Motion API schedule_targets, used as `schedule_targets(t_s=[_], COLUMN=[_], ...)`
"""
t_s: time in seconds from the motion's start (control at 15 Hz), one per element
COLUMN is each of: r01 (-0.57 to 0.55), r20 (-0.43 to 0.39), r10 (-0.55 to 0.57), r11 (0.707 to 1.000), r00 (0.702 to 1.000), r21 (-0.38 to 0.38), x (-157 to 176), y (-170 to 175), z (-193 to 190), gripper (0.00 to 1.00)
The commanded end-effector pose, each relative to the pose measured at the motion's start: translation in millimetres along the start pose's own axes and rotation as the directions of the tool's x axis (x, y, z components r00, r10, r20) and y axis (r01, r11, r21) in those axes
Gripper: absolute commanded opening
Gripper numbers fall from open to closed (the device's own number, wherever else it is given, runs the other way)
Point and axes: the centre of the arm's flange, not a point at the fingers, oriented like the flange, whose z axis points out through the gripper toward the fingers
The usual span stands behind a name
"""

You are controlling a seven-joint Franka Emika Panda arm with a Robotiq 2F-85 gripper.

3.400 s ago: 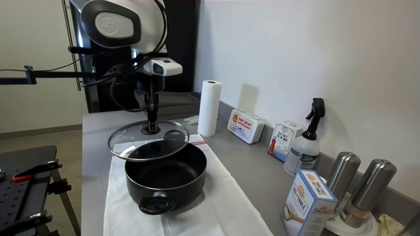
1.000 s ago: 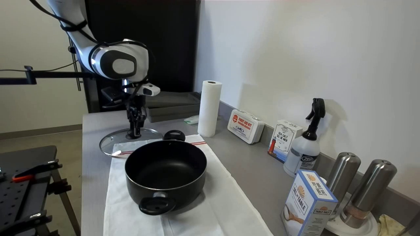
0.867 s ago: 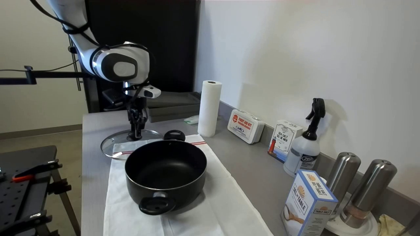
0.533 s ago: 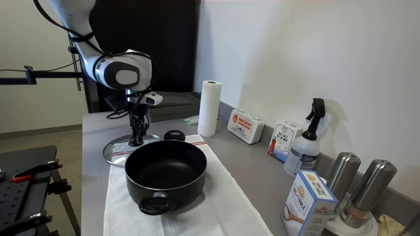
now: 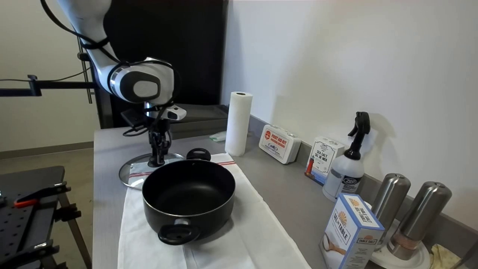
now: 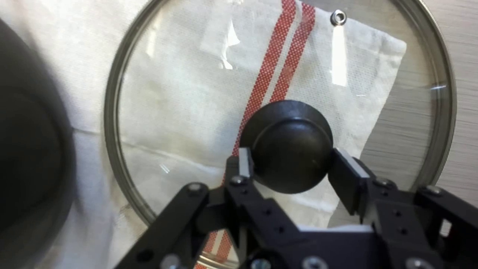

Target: Remove the lid from the pot and place it on the table

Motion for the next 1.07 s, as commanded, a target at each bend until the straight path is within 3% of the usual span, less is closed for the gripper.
schedule_targets(t_s=[0.0, 0.07, 0.2, 0.6, 1.0], r01=[0.026, 0.036, 0.061, 0.127, 0.141], r20=[0.009, 0.01, -0.001, -0.024, -0.08], r10=[-0.026, -0.036, -0.061, -0.126, -0.137], r11=[1.0, 0.999, 0.998, 0.992, 0.989], r00=[1.0, 0.999, 0.998, 0.992, 0.987], r21=[0.004, 0.01, 0.016, 0.024, 0.045], x=[0.2, -3.5, -11.1, -42.1, -76.3], y=[-4.3, -5.7, -10.1, -22.8, -11.4], z=[-3.1, -8.5, -22.1, -86.1, -151.2], gripper=[0.88, 0.96, 1.0, 1.0, 1.0])
